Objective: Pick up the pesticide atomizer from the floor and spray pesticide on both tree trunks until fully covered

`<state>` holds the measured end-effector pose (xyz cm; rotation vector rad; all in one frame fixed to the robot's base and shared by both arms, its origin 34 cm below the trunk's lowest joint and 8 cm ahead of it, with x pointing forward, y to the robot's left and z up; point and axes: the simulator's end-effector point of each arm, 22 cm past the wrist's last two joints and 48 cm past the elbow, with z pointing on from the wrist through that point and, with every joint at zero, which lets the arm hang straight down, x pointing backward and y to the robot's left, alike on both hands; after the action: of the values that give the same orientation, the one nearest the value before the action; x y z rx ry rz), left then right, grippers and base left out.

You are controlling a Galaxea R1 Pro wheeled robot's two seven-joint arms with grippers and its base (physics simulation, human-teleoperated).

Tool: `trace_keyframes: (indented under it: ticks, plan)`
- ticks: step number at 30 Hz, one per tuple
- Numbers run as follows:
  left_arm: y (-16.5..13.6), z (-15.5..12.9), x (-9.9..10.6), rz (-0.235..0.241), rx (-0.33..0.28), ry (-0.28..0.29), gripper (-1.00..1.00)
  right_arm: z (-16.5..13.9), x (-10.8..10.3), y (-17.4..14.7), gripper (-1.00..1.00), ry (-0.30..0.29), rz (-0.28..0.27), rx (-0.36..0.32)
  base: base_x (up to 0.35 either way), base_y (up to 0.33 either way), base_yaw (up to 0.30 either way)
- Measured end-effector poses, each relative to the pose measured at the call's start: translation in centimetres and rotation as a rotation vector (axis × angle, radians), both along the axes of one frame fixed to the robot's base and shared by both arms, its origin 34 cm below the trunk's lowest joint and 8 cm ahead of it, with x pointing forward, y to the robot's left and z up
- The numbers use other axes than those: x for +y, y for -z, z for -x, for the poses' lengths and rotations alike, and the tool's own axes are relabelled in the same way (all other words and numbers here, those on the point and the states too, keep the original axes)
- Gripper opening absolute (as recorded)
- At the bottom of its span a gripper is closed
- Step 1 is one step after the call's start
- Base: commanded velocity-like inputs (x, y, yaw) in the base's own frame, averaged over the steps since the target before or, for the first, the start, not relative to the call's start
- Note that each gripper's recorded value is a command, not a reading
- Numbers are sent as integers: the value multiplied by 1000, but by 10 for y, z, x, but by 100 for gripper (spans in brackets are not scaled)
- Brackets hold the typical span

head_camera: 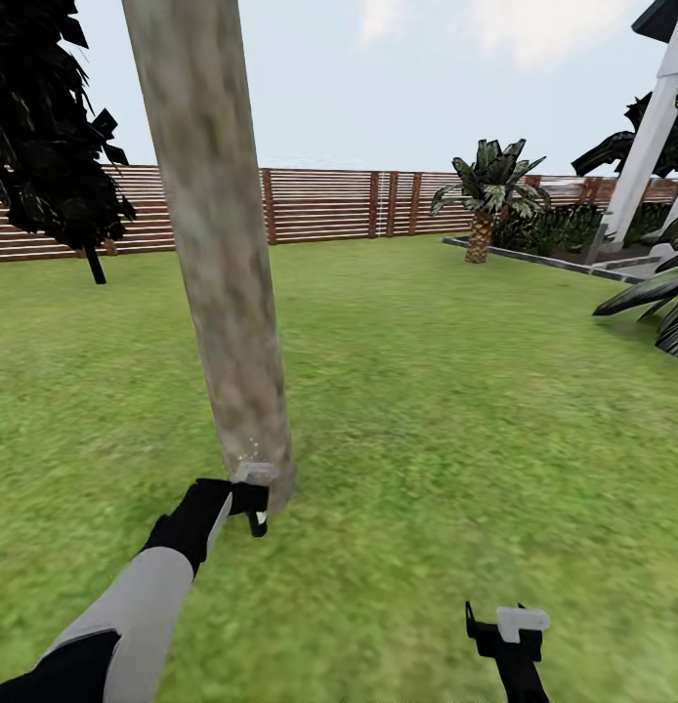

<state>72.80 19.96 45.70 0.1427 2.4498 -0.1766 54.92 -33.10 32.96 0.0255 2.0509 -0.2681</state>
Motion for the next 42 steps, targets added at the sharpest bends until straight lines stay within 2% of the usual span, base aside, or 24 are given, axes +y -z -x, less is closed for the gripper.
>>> trace_keyframes:
  ticks: [1, 2, 3, 4, 5, 6, 8, 9, 10, 11, 13, 14, 16, 18, 19, 20, 22, 24, 28, 30, 32, 34, 42]
  plan:
    - [-5, -2, 3, -10, 2, -2, -100, 0, 0, 0, 100, 0, 0, 0, -116, 31, 0]
    - [-13, -7, 14, -24, -6, -18, -100, 0, 0, 0, 100, 0, 0, 1, -240, 39, 0]
    - [-35, -15, 49, -29, -30, -66, -100, 0, 0, 1, 100, 0, 0, 1, -79, 13, 0]
    - [-51, -17, 97, -89, -40, -94, -100, 0, 0, 0, 100, -1, 0, 0, -50, 8, 0]
    - [-51, -16, 91, -79, -34, -86, -100, 0, 0, 0, 100, -2, 0, 1, -26, 4, 0]
    - [-54, -17, 74, -47, -30, -69, -100, 0, 0, 0, 100, -2, 0, 1, -13, 2, 0]
    - [-59, -21, 36, -34, -36, -12, -100, 0, 0, 0, 100, -2, 0, 1, -6, 1, 0]
    - [-68, -24, 10, -20, -46, 21, -100, 0, 0, 0, 100, -2, 1, 0, 0, 0, 78]
    - [-89, -32, 28, -30, -55, -9, -100, 0, -1, 0, 100, 0, 1, 1, 0, 0, 143]
    - [-96, -34, 64, -98, -67, -38, -100, 0, 0, 0, 100, -1, 1, 0, 0, 0, 192]
    - [-102, -33, 92, -100, -63, -68, -100, 0, 0, 0, 100, -1, 1, 0, -5, 0, 243]
    - [-105, -28, 99, -68, -46, -62, -100, 0, -1, 0, 100, 0, 1, 1, -107, 0, 210]
    - [-102, -26, 92, -46, -35, -47, -100, 0, 0, 1, 100, -1, 1, 1, -220, 0, 116]
    - [-101, -25, 72, -29, -31, -18, -100, 0, 0, 1, 100, -2, 1, 1, -219, 0, 38]
    - [-101, -25, 42, -23, -30, 28, -100, 0, 0, 0, 100, -1, 1, 1, -80, 0, 10]
    - [-103, -25, 18, 7, -31, 54, -100, 0, 0, 0, 100, 0, 1, 0, -51, 0, 6]
    - [-107, -27, 1, 6, -39, 77, -100, 0, 0, 0, 100, -1, 1, 1, -27, 0, 3]
    - [-117, -30, -8, 7, -47, 86, -100, 0, 0, 0, 100, -1, 1, 0, -6, 0, 1]
    - [-136, -36, 20, -24, -51, 43, -100, 0, 0, 0, 100, -1, 1, 0, -1, 0, 12]
    - [-138, -35, 62, -71, -54, -4, -100, 0, 0, 0, 100, -2, 1, 0, 0, -5, 177]
    - [-138, -34, 86, -77, -53, -36, -100, 0, 0, 0, 100, -2, 0, 0, 0, -142, 240]
    - [-139, -34, 94, -67, -58, -49, -100, 0, 0, 0, 100, -2, 0, 0, 0, -238, 101]
    - [-137, -34, 91, -63, -57, -47, -100, 0, 0, 0, 100, -2, 1, 0, 0, -268, 14]
